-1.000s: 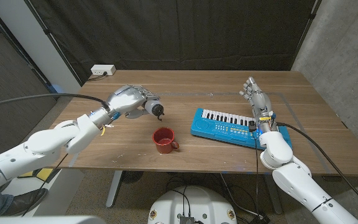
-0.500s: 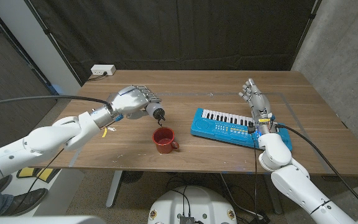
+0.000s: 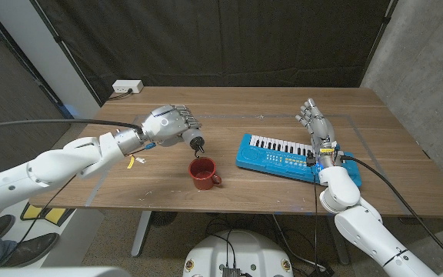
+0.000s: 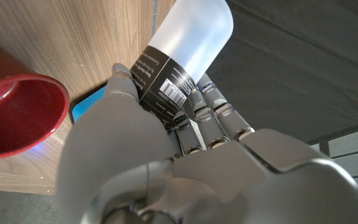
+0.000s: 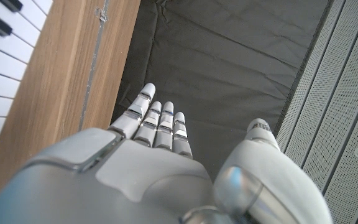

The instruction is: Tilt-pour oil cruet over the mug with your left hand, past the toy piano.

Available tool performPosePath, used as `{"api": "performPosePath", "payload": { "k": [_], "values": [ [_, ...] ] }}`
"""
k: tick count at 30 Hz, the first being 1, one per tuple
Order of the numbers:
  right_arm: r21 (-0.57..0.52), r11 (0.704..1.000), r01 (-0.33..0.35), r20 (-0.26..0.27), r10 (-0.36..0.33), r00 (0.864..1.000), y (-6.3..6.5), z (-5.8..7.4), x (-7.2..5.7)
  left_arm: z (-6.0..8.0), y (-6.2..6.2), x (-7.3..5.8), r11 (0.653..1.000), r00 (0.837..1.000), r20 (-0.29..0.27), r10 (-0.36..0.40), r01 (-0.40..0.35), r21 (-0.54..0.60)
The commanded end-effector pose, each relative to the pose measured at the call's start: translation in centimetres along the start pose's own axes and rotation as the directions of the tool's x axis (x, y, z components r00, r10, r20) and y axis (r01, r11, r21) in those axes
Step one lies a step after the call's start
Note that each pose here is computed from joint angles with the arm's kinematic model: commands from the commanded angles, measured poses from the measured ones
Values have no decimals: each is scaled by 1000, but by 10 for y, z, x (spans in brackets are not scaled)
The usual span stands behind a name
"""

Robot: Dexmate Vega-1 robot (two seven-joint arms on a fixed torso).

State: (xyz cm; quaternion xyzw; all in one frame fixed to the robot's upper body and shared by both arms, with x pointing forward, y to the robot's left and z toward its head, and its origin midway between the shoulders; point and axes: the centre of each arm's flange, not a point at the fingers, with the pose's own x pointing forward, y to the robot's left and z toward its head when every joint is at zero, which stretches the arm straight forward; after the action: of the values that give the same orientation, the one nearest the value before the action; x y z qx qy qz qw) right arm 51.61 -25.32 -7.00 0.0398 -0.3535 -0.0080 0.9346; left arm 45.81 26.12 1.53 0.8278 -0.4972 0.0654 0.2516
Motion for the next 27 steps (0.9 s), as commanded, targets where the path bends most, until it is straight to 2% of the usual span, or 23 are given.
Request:
{"api": "performPosePath", "payload": {
  "k": [1, 15, 27],
  "values": [
    [2, 1000, -5, -3, 5, 1000, -2, 0, 3, -5, 8, 3, 991, 999, 50, -17, 10, 136],
    [18, 1000, -11, 6, 11, 1000, 0, -3, 10, -5, 22, 11, 965, 988, 149, -30, -11, 263],
    [28, 999, -19, -2, 20, 1000, 2, -9, 15, -7, 24, 17, 942, 980, 174, -92, 29, 334]
  ]
}}
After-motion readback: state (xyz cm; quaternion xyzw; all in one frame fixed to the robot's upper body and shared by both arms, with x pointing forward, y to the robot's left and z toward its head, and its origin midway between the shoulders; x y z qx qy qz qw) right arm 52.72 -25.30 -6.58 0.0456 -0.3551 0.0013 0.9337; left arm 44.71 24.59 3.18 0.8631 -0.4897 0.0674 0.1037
